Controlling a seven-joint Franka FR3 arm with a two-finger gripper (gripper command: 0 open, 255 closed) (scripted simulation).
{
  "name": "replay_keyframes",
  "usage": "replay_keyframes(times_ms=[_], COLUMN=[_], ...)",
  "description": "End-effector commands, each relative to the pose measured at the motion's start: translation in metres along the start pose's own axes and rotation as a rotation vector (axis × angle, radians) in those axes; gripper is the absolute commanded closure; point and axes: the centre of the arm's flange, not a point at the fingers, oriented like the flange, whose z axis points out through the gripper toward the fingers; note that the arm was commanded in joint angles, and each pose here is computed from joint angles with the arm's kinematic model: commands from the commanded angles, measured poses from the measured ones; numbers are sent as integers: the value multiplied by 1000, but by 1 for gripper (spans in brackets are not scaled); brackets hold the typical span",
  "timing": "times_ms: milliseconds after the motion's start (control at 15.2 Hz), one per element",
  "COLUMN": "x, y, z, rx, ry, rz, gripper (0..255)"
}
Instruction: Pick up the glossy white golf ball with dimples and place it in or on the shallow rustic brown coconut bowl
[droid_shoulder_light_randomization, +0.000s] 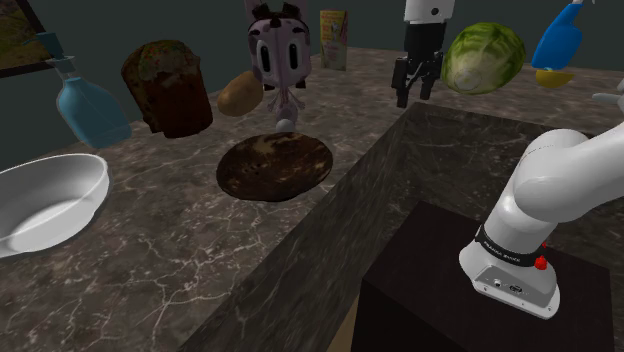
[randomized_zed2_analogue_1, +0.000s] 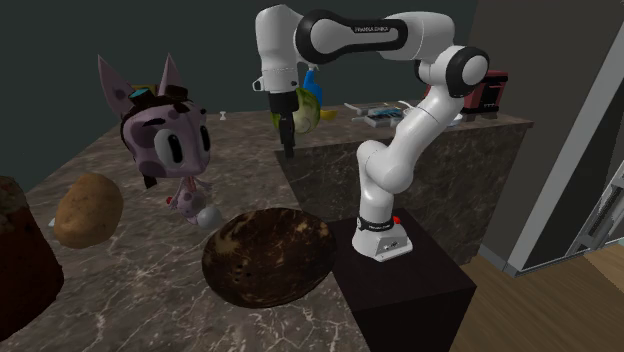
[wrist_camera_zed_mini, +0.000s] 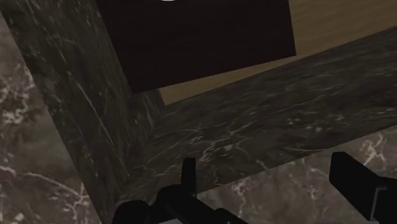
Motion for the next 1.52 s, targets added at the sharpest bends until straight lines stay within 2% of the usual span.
replay_keyframes(times_ms=[0,726,1452], x=[0,53,121], y=[0,-129,-251], z=[0,-4,-13], rx=[0,27,53], ry=[0,33,66], rz=[0,122,244], gripper=[0,0,0])
